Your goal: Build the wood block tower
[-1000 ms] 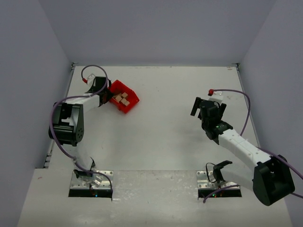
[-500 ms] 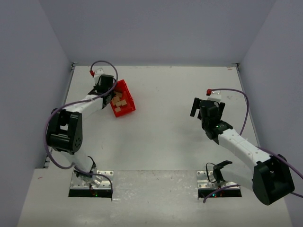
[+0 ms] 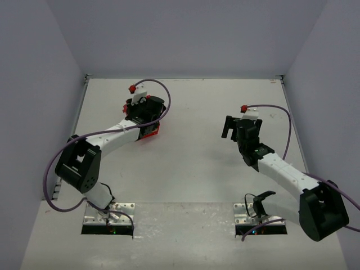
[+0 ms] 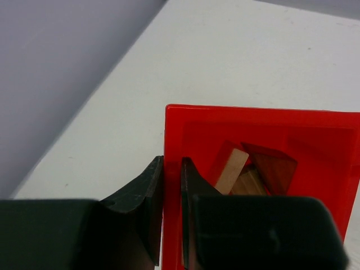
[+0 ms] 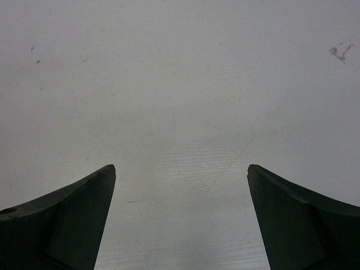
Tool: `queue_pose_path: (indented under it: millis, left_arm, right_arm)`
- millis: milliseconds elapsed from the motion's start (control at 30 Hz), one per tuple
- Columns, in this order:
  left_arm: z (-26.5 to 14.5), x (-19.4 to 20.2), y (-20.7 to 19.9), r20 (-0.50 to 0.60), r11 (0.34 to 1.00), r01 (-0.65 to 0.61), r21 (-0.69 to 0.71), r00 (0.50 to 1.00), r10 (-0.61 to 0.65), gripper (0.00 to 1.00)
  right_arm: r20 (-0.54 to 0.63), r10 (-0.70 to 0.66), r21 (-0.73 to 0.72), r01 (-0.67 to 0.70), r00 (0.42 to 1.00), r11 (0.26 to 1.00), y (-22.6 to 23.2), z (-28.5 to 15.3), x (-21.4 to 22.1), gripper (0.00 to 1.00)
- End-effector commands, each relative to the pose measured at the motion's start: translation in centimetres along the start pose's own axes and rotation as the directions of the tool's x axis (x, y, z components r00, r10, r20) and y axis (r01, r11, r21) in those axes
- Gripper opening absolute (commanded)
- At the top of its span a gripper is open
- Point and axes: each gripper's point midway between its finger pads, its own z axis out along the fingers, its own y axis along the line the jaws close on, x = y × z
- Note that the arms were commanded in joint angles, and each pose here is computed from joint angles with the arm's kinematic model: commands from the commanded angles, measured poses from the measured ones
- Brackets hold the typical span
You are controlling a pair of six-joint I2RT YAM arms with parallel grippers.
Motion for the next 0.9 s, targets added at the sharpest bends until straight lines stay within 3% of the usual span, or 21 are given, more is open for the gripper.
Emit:
queue_pose_path:
  millis: [0,100,167,233,333,700,733,767,800,867]
  left_arm:
    - [-0.9,-3.6,1.7,0.101,0.984,-0.029,-0.177,0.994,0.047,0.0]
    - [-1.1,-3.6,2.2,0.079,0.945,-0.198,-0.259,0.971,0.225,0.0]
    - [-1.2,-3.4,3.2,0.034,0.852,-0.34,-0.398,0.923,0.384,0.0]
    - [-1.2,-2.6,2.6,0.016,0.829,-0.398,-0.392,0.899,0.438,0.0]
    - [-1.4,-0.5,0.3,-0.004,0.837,-0.475,-0.273,0.87,0.492,0.0]
    - [-3.2,-0.2,-0.8,-0.016,0.688,-0.646,-0.33,0.733,0.68,0.0]
    - [-3.4,-0.2,-0.7,-0.039,0.628,-0.705,-0.329,0.674,0.737,0.0]
    - [-3.3,0.6,-1.2,-0.032,0.633,-0.701,-0.328,0.678,0.735,0.0]
    - [-3.6,0.0,-0.8,-0.047,0.584,-0.744,-0.325,0.63,0.775,0.0]
    - [-3.9,-0.2,-1.2,-0.04,0.548,-0.767,-0.333,0.592,0.805,0.0]
  right_arm:
    - [0.039,-0.009,-0.069,0.012,0.999,0.998,1.9,0.5,-1.0,0.99]
    - [0.033,-0.017,-0.063,0.019,0.999,0.998,2.0,0.5,-0.8,0.99]
    - [0.038,-0.021,-0.052,0.023,0.999,0.998,1.7,0.5,-0.8,0.99]
    - [0.039,-0.019,-0.053,0.021,0.999,0.998,1.7,0.5,-0.8,0.99]
    - [0.031,-0.02,-0.065,0.022,0.999,0.998,2.0,0.6,-0.6,0.99]
    - [0.002,-0.035,-0.07,0.035,0.999,0.997,2.3,0.9,-0.1,0.99]
    - [0.0,-0.038,-0.067,0.038,0.999,0.997,2.3,0.9,0.0,0.99]
    - [-0.001,-0.038,-0.068,0.038,0.999,0.997,2.3,0.9,0.0,0.99]
    - [-0.004,-0.039,-0.071,0.039,0.999,0.997,2.3,0.9,0.1,0.99]
    - [-0.011,-0.043,-0.074,0.042,0.999,0.996,2.5,0.9,0.3,0.99]
